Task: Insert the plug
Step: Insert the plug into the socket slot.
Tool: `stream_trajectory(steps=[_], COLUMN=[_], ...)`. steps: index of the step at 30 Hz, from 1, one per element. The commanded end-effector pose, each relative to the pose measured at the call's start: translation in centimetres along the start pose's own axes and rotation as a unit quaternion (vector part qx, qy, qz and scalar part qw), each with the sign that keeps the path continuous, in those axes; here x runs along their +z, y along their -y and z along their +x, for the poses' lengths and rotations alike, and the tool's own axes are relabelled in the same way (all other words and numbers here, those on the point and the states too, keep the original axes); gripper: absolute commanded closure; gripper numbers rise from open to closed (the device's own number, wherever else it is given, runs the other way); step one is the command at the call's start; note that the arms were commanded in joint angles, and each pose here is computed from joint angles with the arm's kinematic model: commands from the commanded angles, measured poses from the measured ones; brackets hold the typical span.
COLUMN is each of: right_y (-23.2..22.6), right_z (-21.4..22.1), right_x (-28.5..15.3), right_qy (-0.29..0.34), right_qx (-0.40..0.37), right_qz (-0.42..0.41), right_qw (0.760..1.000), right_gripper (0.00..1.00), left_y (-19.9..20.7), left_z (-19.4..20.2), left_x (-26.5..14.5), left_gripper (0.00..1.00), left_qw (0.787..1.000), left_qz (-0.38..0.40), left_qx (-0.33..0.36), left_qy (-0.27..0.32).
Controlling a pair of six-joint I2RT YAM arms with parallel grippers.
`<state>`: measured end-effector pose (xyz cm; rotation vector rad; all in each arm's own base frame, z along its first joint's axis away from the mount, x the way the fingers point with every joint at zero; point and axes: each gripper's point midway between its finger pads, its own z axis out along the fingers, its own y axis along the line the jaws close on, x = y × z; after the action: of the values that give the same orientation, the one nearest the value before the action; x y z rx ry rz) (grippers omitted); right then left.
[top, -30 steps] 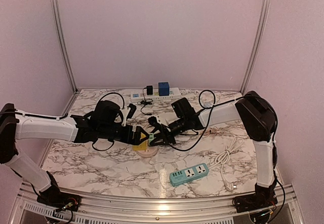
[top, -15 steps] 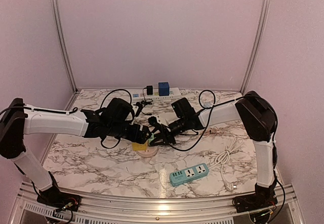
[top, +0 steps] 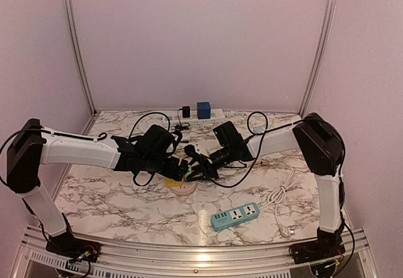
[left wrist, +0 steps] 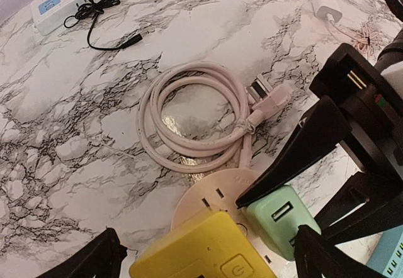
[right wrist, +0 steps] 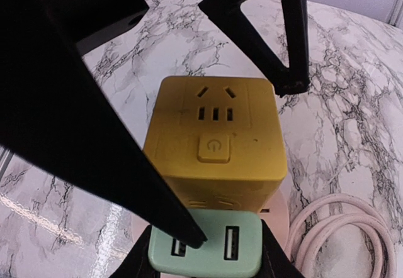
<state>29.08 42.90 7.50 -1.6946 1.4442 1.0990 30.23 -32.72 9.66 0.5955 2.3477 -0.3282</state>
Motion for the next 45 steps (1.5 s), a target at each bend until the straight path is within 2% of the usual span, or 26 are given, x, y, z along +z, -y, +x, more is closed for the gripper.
stream_trajectory(steps=[1,10,12,14,24,41,45], right_y=[0.4,0.3,0.2,0.2,0.5,-0.7,-0.4], right_z=[0.3,0.6,0.7,0.8,1.7,6.0,5.6], right_x=[-0.2,-0.2,-0.2,-0.2,0.2,0.9,0.6], right_qy=[-0.006,-0.006,-0.006,-0.005,-0.018,-0.059,-0.059], right_qx=[0.0,0.005,0.006,0.008,0.014,0.07,0.068], right_qz=[0.009,0.009,0.009,0.01,0.012,0.006,0.014], right_qw=[1.0,1.0,1.0,1.0,1.0,0.996,0.996], right_gripper=[0.91,0.9,0.9,0.89,0.84,0.82,0.74], left_y=[-0.4,-0.1,0.1,0.1,0.6,1.4,1.4], left_z=[1.4,3.0,3.5,4.0,5.2,5.3,5.5], left_x=[0.8,1.7,1.9,2.1,3.0,3.0,3.2], left_gripper=[0.04,0.14,0.22,0.25,0.21,0.18,0.18], left_qw=[0.999,0.997,0.997,0.996,0.994,0.995,0.994], left_qz=[-0.023,-0.02,-0.016,-0.015,-0.011,0.014,0.015], left_qx=[0.025,0.037,0.036,0.037,0.054,0.049,0.049], left_qy=[-0.031,-0.059,-0.067,-0.074,-0.095,-0.09,-0.093])
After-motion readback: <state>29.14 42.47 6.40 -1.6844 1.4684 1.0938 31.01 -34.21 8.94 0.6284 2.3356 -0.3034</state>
